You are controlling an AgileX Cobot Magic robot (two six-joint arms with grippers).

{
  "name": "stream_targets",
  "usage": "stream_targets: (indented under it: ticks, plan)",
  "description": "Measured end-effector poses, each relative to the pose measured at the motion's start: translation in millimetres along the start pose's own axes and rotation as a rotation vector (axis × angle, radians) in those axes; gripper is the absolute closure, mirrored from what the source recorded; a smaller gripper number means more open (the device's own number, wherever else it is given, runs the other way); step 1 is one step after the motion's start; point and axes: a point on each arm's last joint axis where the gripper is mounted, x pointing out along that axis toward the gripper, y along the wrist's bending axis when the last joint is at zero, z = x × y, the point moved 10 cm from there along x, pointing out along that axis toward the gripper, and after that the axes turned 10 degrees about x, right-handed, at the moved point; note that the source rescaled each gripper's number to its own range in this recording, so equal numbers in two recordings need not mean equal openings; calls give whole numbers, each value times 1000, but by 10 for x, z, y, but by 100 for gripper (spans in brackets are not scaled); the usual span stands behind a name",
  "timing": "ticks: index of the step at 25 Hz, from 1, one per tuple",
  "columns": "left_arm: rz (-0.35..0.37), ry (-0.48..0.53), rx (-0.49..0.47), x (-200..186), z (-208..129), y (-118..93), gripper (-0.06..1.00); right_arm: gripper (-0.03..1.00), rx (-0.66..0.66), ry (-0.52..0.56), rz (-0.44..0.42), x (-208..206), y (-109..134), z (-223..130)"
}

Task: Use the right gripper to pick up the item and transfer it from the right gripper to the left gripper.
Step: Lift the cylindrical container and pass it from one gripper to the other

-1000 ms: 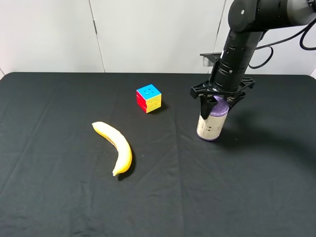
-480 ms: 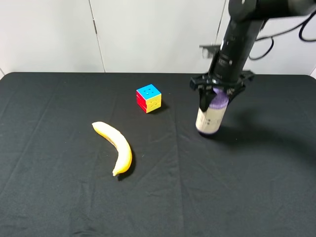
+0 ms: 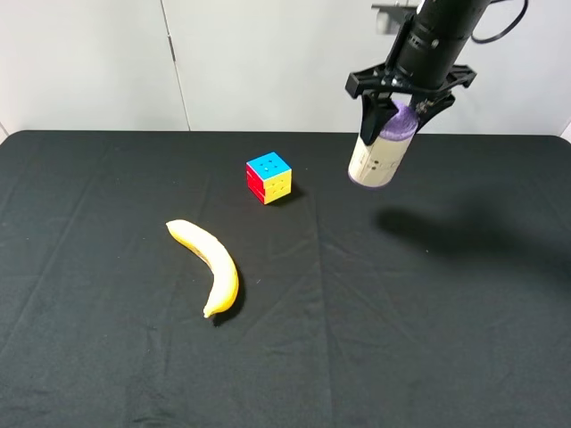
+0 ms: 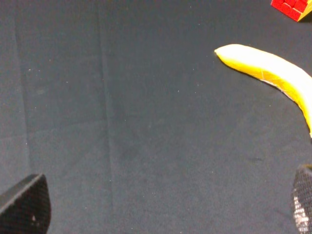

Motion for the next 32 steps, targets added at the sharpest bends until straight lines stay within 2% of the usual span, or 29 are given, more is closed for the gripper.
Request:
stream_targets:
  ticks: [19, 24, 30, 32]
  plan:
    - [0, 0, 0, 0, 0, 0, -1, 91, -43, -246, 187, -1222, 373, -179]
    - [1, 0, 0, 0, 0, 2, -1, 91, -87, -251, 228, -1340, 424, -407]
    - [107, 7, 44, -13, -8, 205, -1, 91, -129, -210, 263, -1326, 436, -762]
    - [121, 3, 49, -16, 1, 231, -1, 91, -141, -206, 269, -1327, 434, -842]
